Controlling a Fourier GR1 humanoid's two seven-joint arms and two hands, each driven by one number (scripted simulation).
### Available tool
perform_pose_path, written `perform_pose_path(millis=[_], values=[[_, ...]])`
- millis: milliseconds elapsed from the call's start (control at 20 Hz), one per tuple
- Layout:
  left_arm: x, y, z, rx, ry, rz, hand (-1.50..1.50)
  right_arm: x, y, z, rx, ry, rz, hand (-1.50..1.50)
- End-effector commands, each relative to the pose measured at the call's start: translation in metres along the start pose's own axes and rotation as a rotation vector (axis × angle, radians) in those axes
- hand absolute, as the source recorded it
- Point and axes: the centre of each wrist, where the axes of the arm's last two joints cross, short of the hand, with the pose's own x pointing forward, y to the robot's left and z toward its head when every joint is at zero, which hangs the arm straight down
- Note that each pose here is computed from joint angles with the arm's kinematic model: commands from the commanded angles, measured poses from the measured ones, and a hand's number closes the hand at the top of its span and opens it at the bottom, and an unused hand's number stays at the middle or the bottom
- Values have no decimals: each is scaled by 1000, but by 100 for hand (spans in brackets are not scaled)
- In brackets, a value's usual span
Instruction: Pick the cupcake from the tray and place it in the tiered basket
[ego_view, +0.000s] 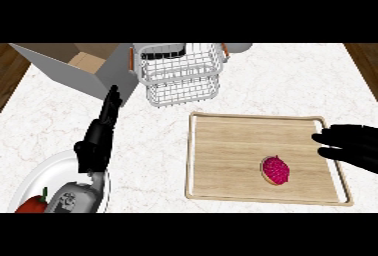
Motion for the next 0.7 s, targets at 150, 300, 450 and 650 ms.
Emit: perform_pose_path(millis=[150, 300, 450, 650], values=[[-4, 3, 1, -11, -9, -6, 0, -13, 13, -8, 100, -4, 66, -150], [0, -5, -1, 4, 4, -3, 0, -6, 20, -12, 101, -3, 101, -150], [4, 13, 0, -16, 15, 5, 0, -15, 12, -9, 110, 27, 145, -150], [9, 8, -13, 7, -4, 7, 0, -28, 22, -4, 120, 2, 173, -150]])
